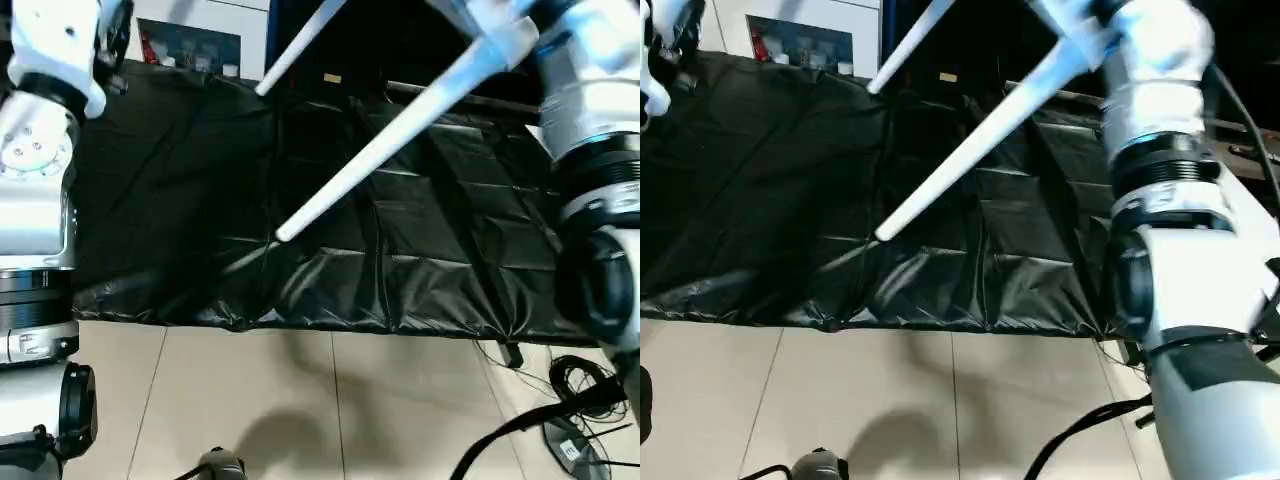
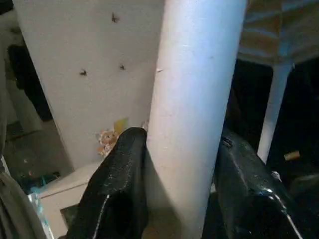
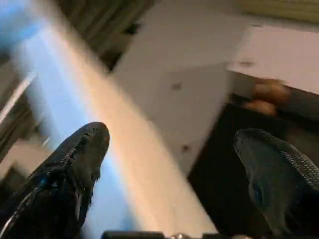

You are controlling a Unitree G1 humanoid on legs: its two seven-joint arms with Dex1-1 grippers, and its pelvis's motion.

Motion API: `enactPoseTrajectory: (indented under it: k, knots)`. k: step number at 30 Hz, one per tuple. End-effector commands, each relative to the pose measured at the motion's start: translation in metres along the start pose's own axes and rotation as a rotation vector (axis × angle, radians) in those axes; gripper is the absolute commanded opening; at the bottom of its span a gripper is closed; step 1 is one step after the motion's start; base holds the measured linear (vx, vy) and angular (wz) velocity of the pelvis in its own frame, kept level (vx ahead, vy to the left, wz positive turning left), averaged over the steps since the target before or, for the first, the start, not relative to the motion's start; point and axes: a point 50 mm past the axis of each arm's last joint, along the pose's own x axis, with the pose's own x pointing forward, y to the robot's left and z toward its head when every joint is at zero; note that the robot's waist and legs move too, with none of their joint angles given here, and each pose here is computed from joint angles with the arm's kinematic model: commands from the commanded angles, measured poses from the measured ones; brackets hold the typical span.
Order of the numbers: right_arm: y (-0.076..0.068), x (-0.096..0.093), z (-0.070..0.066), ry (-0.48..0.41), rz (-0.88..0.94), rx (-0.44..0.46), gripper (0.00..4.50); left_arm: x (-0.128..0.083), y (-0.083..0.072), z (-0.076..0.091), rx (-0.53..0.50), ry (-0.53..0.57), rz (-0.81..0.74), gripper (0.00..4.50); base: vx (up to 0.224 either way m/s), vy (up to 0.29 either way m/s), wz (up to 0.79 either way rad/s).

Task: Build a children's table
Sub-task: Flip table

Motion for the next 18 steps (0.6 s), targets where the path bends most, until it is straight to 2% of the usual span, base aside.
enactPoseTrajectory:
  k: [1,3,6,7,8,9,11,12,16,17,18]
  knots:
    - [-0.025,-0.012,0.007,-0.027,-0.118,0.075,4.5,-0.003,-0.015,-0.017,-0.03,0.064,-0.071,1.81,0.0,0.0,0.0]
    - [-0.035,-0.026,-0.001,-0.019,-0.139,0.178,4.5,-0.005,-0.015,-0.02,-0.027,0.065,-0.078,1.78,0.0,0.0,0.0]
    - [-0.035,-0.049,-0.016,-0.014,-0.033,0.363,4.5,-0.006,-0.016,-0.023,-0.031,0.063,-0.089,1.67,0.0,0.0,0.0]
    - [-0.037,-0.073,-0.031,0.009,-0.021,0.466,4.5,-0.007,-0.018,-0.027,-0.031,0.065,-0.109,1.67,0.0,0.0,0.0]
    - [-0.037,-0.076,-0.033,0.012,-0.021,0.479,4.5,-0.007,-0.018,-0.028,-0.031,0.065,-0.111,1.67,0.0,0.0,0.0]
    - [-0.037,-0.088,-0.041,0.032,-0.033,0.511,4.5,-0.007,-0.019,-0.031,-0.03,0.07,-0.123,1.65,0.0,0.0,0.0]
    - [-0.035,-0.097,-0.048,0.062,-0.046,0.518,4.5,-0.008,-0.021,-0.034,-0.031,0.072,-0.136,1.65,0.0,0.0,0.0]
    - [-0.031,-0.108,-0.059,0.109,-0.05,0.526,4.5,-0.009,-0.022,-0.04,-0.035,0.085,-0.152,1.64,0.0,0.0,0.0]
    - [-0.019,-0.13,-0.079,0.216,-0.042,0.543,4.5,-0.014,-0.026,-0.052,-0.061,0.113,-0.189,1.63,0.0,0.0,0.0]
    - [-0.014,-0.137,-0.087,0.275,-0.032,0.542,4.5,-0.017,-0.028,-0.056,-0.072,0.119,-0.206,1.63,0.0,0.0,0.0]
    - [0.0,-0.15,-0.101,0.387,0.002,0.541,4.5,-0.022,-0.032,-0.064,-0.097,0.14,-0.234,1.63,0.0,0.0,0.0]
